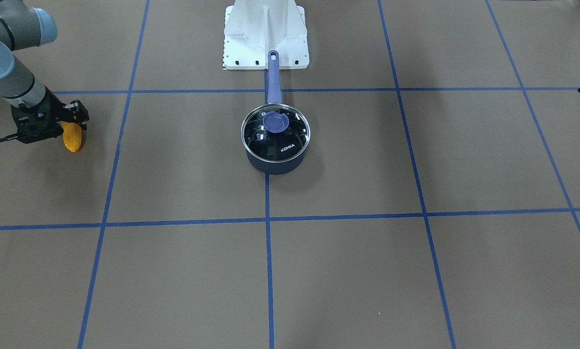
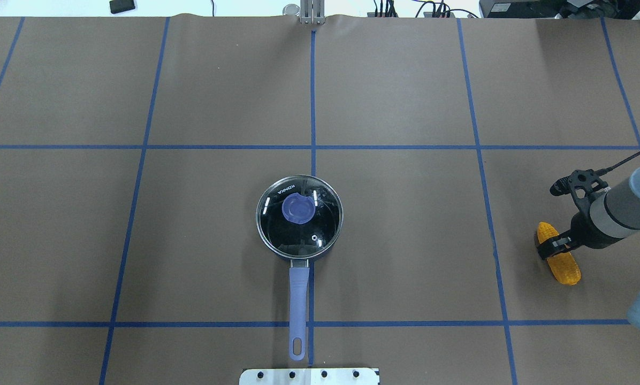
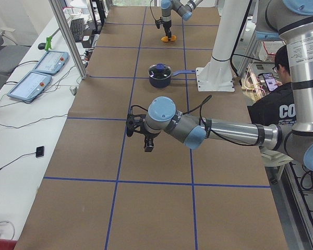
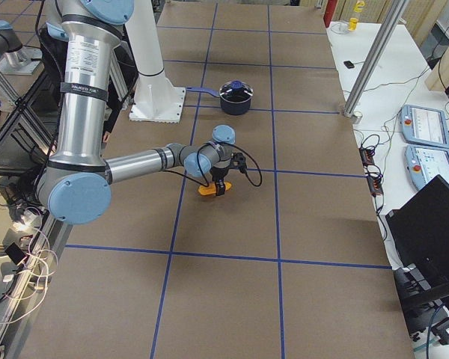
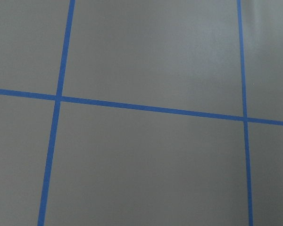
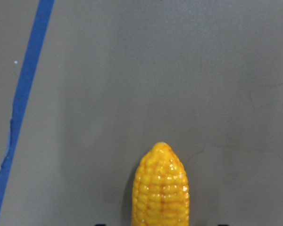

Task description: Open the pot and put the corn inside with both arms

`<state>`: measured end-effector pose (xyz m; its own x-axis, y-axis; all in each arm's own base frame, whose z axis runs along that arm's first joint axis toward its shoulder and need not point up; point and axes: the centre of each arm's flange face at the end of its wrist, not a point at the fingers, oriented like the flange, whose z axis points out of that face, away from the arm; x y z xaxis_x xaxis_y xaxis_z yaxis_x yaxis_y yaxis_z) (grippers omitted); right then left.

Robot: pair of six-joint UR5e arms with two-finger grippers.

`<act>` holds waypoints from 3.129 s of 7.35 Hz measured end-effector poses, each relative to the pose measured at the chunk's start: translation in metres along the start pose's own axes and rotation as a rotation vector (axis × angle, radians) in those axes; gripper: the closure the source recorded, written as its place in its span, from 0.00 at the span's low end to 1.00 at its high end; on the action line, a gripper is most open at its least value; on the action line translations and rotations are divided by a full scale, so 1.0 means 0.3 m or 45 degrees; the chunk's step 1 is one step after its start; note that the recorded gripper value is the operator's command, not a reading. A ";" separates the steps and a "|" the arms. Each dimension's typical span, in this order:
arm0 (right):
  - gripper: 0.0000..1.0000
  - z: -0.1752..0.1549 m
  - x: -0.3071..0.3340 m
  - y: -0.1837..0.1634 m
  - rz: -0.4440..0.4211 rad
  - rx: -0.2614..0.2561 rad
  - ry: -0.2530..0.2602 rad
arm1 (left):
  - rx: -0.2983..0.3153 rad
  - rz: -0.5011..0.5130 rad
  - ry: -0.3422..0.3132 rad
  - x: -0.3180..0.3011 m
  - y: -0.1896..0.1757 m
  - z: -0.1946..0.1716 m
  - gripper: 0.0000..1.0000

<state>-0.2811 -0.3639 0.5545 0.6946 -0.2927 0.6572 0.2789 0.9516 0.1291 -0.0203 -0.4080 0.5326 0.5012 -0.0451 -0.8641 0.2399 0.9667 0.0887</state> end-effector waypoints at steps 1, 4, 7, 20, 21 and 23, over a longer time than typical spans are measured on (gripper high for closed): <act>0.74 0.003 -0.004 0.002 -0.003 -0.003 0.000 | -0.001 0.000 0.000 0.000 0.001 0.001 0.02; 0.82 0.003 -0.014 0.002 -0.007 0.001 -0.009 | -0.002 0.000 0.000 0.000 0.004 0.000 0.02; 0.79 -0.074 -0.062 -0.064 -0.029 0.058 -0.109 | -0.015 -0.017 0.010 0.059 -0.035 0.016 0.02; 0.78 -0.439 -0.189 -0.493 0.078 0.186 -0.205 | -0.130 -0.323 -0.097 1.760 0.322 0.507 0.03; 0.78 -0.438 -0.192 -0.495 0.077 0.185 -0.205 | -0.130 -0.315 -0.109 1.823 0.335 0.556 0.03; 0.77 -0.436 -0.193 -0.498 0.077 0.184 -0.205 | -0.133 -0.305 -0.138 1.966 0.314 0.663 0.03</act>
<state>-0.2762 -0.5013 0.3999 0.5893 -0.2268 0.7754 0.1338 0.9739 0.1832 0.4634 -0.3936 0.1297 0.5275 -0.2969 -0.7960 0.2781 0.9457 -0.1685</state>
